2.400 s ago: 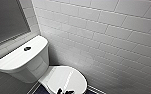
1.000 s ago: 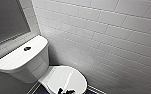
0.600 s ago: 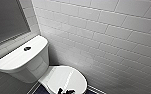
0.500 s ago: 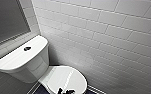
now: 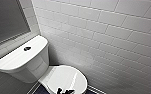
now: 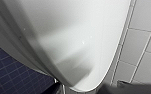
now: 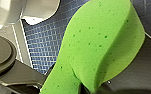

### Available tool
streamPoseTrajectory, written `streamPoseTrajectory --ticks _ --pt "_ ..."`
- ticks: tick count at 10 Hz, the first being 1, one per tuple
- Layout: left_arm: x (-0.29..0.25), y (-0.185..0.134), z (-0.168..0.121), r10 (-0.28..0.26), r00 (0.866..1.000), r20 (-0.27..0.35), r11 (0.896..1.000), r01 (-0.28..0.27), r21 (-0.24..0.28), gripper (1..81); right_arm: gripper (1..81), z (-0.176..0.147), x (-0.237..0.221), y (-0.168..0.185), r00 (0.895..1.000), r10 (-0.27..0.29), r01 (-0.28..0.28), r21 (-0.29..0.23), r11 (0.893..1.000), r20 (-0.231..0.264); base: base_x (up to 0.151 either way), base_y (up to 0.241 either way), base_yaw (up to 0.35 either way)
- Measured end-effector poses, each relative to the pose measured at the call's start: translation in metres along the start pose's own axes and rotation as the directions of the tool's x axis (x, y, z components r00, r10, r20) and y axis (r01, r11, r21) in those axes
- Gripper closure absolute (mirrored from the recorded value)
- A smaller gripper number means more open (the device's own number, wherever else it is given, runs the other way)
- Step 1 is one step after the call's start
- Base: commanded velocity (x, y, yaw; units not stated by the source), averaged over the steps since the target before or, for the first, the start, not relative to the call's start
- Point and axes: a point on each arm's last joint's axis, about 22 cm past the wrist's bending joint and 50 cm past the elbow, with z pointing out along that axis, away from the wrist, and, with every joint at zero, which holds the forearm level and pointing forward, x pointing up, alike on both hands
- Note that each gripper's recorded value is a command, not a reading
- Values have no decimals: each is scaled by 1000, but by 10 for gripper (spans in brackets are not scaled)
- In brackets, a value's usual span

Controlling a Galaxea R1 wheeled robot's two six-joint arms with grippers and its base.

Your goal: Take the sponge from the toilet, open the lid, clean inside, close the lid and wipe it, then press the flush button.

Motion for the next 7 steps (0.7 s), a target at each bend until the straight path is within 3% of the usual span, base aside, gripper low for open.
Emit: streamPoseTrajectory --ticks 3,7 --pt "0 0 -1 1 1000 1 1000 -1 -3 10 811 0 0 0 1000 0 0 0 1000 0 0 0 0" --pt "-8 21 -19 13 1000 9 998 -13 -56 10 811 0 0 0 1000 1 -1 0 1000 0 0 0 0"
